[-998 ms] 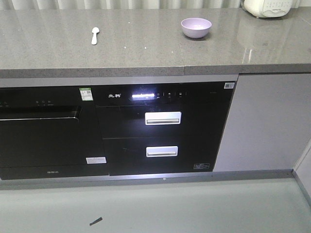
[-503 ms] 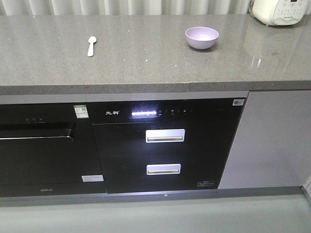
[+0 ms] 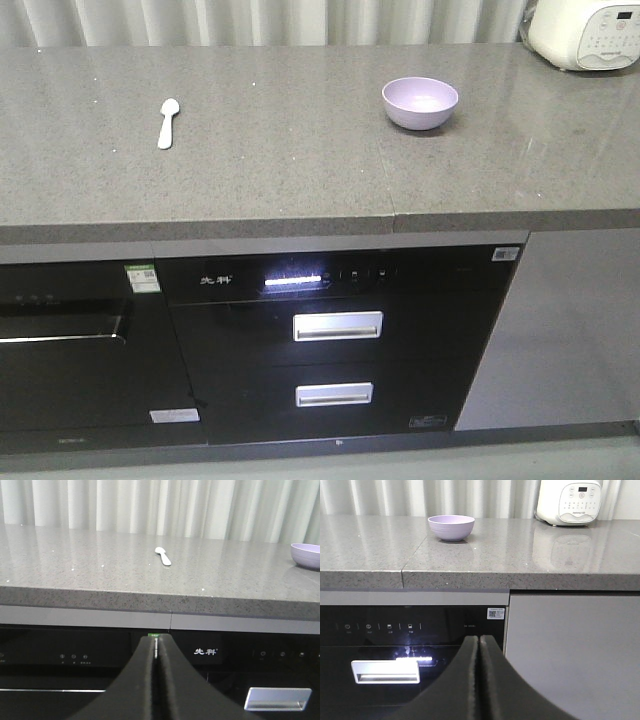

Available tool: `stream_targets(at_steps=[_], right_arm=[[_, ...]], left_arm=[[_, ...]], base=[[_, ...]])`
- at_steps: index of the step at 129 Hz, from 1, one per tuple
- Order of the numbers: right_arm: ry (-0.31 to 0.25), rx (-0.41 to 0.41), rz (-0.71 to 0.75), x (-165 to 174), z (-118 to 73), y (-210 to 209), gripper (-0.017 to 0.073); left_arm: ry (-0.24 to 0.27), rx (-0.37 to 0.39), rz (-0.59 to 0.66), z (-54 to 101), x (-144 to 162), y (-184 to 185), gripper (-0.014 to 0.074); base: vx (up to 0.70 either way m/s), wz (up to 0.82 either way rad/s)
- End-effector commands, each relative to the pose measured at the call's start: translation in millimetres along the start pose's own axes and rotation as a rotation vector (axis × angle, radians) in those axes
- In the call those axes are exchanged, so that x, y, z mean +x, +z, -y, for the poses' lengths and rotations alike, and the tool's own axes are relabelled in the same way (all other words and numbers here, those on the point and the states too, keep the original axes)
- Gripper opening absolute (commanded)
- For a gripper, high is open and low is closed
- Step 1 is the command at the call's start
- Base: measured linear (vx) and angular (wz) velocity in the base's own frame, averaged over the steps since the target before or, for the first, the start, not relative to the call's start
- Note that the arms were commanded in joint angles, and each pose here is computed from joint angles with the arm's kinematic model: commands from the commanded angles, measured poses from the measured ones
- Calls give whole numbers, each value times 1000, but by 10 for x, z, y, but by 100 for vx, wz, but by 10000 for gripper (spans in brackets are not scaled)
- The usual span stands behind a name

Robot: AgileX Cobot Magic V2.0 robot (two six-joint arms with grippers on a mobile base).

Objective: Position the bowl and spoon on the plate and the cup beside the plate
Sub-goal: 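Drive the base toward the counter holding the spoon and bowl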

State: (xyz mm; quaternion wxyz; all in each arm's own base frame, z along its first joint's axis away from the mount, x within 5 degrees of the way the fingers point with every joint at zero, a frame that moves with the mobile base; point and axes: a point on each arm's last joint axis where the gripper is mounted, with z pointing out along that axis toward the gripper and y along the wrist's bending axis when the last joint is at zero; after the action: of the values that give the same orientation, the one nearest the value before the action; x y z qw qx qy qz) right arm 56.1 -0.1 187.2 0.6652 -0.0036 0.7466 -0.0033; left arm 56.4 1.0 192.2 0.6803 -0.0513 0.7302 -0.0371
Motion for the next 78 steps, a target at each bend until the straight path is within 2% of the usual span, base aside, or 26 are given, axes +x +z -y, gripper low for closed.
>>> stream_targets(at_steps=[1,78], right_arm=[[-4,2,71,-49,1,0,-8],[-4,2,71,-49,1,0,-8]], left_arm=[[-15,16,73,9,-35,-8,-6],[-15,16,73,9,-35,-8,-6]], base=[[22,-1],[20,0]])
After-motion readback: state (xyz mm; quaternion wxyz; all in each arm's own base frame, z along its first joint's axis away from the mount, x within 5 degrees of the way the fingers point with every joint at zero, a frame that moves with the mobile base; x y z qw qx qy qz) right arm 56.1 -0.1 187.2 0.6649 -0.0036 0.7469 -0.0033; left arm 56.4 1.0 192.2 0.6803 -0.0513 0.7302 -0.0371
